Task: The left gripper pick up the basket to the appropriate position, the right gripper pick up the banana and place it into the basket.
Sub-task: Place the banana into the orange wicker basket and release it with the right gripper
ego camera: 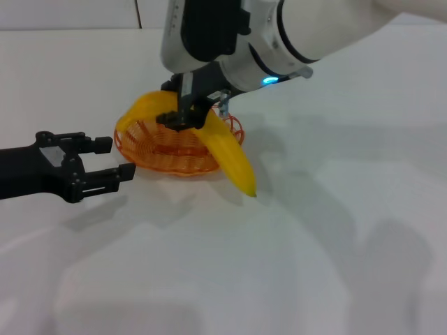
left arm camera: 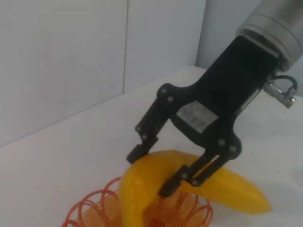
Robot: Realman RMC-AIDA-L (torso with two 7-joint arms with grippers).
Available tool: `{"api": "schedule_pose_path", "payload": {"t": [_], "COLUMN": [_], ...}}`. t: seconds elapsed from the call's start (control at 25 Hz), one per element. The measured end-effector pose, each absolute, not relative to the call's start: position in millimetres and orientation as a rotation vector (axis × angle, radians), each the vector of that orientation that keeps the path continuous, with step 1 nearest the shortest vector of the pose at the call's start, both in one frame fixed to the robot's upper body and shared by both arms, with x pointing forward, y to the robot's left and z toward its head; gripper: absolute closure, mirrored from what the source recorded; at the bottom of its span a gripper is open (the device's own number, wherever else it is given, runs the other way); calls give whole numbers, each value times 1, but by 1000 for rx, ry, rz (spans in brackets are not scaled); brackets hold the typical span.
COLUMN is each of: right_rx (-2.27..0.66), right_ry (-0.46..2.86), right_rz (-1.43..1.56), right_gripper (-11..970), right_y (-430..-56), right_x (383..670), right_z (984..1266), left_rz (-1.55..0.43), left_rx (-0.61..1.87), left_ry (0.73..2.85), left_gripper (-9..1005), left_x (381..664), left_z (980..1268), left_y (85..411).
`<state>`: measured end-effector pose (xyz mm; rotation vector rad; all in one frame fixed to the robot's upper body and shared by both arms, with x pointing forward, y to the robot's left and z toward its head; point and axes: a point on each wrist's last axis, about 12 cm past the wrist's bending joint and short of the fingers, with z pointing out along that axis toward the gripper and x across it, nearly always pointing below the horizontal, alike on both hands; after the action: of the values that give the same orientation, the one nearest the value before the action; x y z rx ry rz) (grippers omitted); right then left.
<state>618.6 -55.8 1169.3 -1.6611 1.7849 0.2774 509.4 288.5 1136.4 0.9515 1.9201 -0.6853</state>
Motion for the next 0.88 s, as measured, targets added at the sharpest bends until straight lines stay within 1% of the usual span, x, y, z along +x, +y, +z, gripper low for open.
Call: {"api": "schedule_pose_path", "payload": {"t": [0.36,0.88], "right_rx": [-1656,-1685], "right_ry": [1725,1705], "right_rz": [240,192], "right_gripper": [468,468], "right_y": [-45,-33], "right_x": [620,622], "right_z": [1172,1157], "left_rz": [-688,-694], "left_rx": [963,962], "left_ry": [1914,1915], "left_gripper": [351,349], "left_x": [512,513], "left_z": [1138,1137], "left_y": [286,285]}}
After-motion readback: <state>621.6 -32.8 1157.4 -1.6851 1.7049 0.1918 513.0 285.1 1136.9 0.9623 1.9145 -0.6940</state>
